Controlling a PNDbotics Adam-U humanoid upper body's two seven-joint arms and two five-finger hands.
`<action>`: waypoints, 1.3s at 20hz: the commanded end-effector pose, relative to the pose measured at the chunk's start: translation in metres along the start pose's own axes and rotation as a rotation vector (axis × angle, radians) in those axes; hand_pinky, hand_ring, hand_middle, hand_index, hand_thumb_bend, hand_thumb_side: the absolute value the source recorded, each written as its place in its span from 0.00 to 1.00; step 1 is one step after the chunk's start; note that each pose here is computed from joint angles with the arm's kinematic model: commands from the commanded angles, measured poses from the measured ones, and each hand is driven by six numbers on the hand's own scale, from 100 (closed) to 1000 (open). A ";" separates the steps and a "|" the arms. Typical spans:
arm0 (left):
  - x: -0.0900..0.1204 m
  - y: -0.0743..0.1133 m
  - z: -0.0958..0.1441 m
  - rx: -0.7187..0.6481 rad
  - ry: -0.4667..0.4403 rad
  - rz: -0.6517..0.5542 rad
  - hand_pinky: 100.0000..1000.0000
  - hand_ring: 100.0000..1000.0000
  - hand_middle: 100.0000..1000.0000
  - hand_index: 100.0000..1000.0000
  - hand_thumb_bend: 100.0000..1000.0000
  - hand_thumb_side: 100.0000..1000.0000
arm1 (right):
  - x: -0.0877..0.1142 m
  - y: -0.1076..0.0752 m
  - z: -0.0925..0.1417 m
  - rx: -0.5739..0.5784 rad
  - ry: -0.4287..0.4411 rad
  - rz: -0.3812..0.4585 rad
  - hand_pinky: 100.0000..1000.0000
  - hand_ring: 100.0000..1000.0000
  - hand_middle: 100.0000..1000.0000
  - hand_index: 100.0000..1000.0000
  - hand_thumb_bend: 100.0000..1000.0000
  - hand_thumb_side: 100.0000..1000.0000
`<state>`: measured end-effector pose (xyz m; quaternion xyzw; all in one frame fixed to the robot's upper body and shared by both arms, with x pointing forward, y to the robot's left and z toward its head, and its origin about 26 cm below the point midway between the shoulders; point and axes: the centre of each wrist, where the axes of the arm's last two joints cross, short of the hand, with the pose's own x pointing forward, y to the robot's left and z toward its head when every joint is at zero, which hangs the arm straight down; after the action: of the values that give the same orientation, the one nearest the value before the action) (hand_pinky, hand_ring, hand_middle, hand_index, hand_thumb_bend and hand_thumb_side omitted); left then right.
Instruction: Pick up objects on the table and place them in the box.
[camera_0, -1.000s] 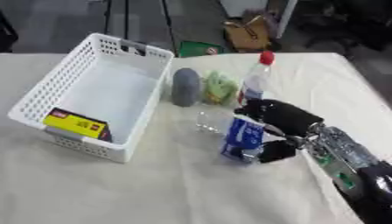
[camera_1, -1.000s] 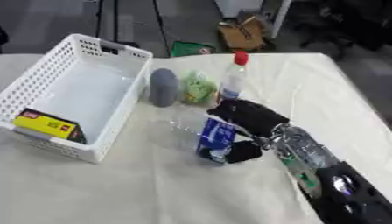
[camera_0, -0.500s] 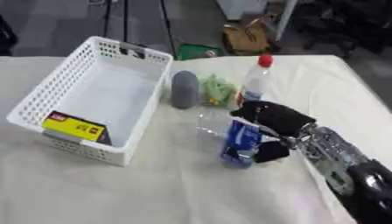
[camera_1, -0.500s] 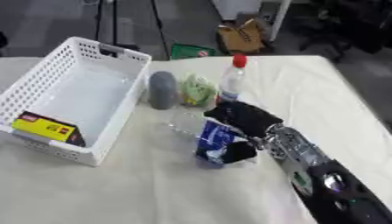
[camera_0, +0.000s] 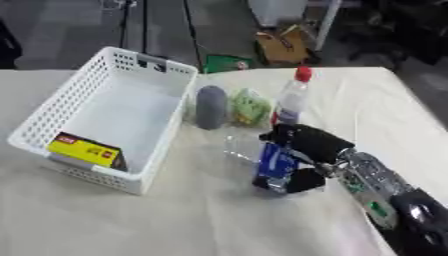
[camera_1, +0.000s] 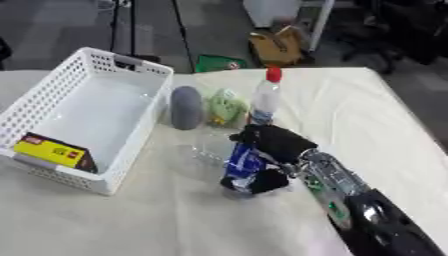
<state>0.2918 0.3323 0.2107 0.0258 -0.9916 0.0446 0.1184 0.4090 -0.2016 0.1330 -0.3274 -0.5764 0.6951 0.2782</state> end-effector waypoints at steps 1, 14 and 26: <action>0.004 -0.002 -0.006 -0.017 -0.027 0.002 0.70 0.67 0.77 0.76 0.00 0.60 | -0.005 -0.004 0.001 0.002 0.009 0.000 0.93 1.00 0.85 0.99 0.52 1.00; 0.004 -0.002 -0.006 -0.019 -0.030 0.000 0.70 0.67 0.77 0.76 0.00 0.60 | -0.004 0.000 0.000 0.002 0.018 -0.031 0.92 1.00 0.79 1.00 0.46 0.96; 0.004 -0.002 -0.006 -0.016 -0.029 -0.002 0.70 0.68 0.77 0.75 0.00 0.59 | -0.002 0.000 0.000 -0.046 0.049 -0.048 0.89 0.97 0.65 1.00 0.39 0.76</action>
<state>0.2921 0.3311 0.2094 0.0259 -0.9917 0.0455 0.1176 0.4088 -0.2000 0.1250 -0.3275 -0.5877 0.6743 0.3045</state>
